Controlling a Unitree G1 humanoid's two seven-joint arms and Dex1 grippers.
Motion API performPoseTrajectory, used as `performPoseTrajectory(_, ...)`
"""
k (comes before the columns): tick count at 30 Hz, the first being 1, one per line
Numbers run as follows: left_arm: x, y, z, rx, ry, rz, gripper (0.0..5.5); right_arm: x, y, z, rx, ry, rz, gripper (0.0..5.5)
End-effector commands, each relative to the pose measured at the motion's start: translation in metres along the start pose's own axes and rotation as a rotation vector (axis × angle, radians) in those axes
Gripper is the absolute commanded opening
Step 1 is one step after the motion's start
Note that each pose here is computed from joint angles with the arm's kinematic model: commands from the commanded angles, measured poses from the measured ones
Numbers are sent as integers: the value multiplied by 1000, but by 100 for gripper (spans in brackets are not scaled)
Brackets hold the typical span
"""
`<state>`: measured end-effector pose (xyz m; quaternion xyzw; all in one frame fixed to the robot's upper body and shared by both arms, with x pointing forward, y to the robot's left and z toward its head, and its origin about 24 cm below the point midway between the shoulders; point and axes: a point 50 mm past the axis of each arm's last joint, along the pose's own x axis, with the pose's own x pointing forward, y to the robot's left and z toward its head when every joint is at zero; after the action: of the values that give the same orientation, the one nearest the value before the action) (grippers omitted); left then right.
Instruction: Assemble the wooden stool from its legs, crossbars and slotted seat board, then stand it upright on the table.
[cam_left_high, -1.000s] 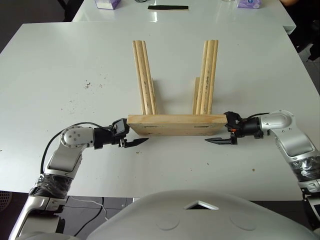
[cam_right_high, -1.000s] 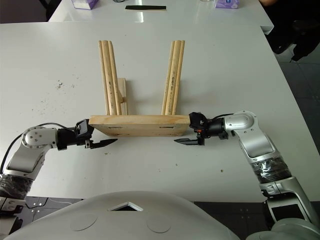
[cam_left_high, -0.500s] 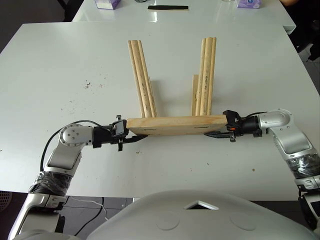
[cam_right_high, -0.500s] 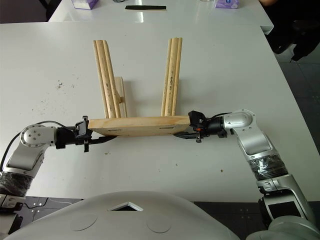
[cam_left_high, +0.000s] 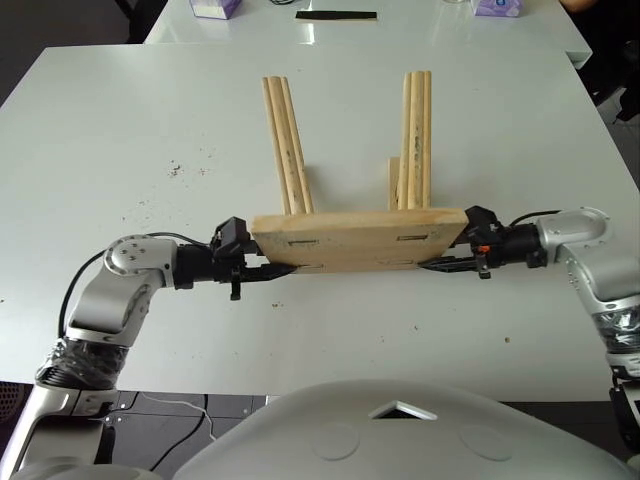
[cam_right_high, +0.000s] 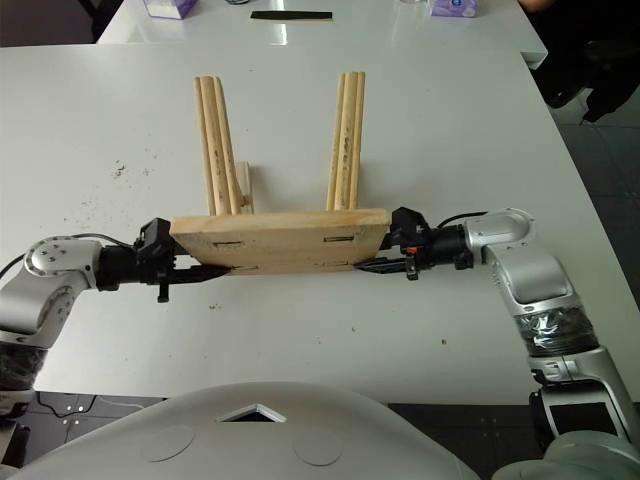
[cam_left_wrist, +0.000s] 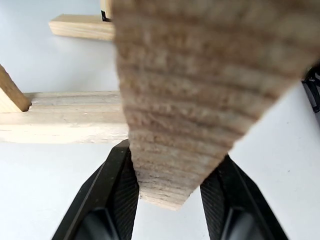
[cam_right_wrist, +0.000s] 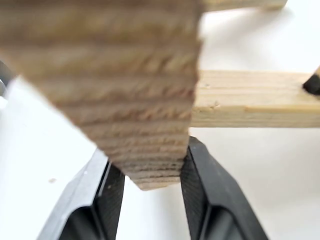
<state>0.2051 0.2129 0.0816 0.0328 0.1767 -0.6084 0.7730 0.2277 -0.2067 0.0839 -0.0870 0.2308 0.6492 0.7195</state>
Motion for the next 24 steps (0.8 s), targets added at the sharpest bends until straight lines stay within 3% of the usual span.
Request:
performPoseTrajectory(1,-3,-11,67,-405,-741,39,155,1,39,52,263,-410,196,144)
performPoseTrajectory(15,-25,-5,160,-754,-1593,105,156,-11,54,176,393,-1296,291,146)
performPoseTrajectory(18,-26,-1,167,-827,-1644,122,156,-18,50,198,444,-1457,246,146)
performPoseTrajectory(24,-17,3,164,-997,-1589,213,146,-30,37,211,640,-1584,102,146)
